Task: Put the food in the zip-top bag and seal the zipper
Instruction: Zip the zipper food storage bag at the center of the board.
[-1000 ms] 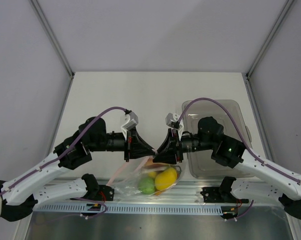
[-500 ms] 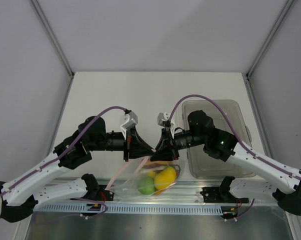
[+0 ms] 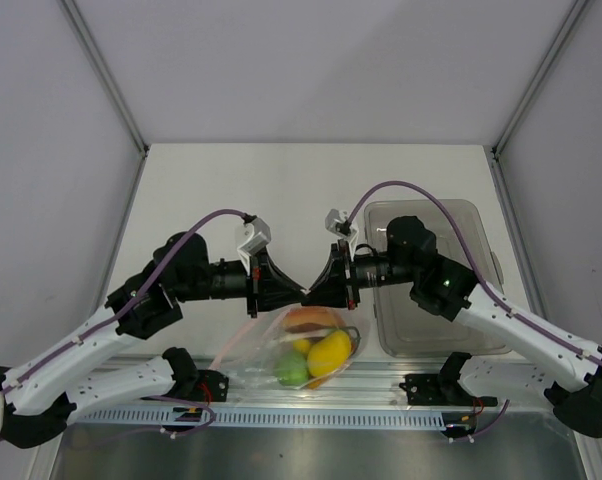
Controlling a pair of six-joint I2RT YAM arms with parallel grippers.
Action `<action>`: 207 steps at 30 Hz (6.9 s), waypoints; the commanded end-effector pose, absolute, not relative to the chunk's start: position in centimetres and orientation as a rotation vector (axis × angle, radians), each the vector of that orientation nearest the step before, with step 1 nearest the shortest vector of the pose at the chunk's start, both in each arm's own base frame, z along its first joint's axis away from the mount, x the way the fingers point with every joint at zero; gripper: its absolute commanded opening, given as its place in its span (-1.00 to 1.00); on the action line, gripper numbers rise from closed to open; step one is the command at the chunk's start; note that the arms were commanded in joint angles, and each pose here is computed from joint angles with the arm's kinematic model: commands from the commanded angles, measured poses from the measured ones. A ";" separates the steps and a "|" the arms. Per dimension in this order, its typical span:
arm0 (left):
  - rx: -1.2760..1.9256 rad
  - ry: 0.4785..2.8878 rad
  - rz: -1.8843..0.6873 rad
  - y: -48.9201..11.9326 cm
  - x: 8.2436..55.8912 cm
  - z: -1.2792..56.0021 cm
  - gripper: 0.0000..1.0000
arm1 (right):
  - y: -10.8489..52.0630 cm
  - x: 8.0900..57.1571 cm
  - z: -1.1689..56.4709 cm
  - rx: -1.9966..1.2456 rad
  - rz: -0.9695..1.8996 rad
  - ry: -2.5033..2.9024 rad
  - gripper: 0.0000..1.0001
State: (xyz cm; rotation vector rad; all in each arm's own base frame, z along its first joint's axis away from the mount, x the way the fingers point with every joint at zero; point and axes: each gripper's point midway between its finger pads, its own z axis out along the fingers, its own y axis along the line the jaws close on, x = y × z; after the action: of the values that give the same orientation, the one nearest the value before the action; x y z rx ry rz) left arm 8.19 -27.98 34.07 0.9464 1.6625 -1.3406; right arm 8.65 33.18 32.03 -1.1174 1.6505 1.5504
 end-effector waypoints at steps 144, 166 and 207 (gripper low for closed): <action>0.801 1.816 -1.225 -24.6 9.1 32.3 -0.50 | 33.4 10.5 34.1 -1.093 1.440 1.555 -1.00; 0.867 1.607 -1.333 -28.1 10.2 36.7 -0.12 | 33.4 9.0 35.6 -1.068 1.552 1.566 -1.00; 0.823 1.651 -1.425 -25.8 7.4 32.9 -0.99 | 34.3 10.9 35.2 -0.806 1.694 1.613 -1.00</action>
State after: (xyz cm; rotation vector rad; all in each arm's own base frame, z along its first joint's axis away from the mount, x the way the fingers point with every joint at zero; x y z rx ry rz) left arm 8.87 -25.89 33.13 0.7849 1.6404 -1.3628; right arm 9.50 34.29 32.66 -0.8609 1.7297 1.7106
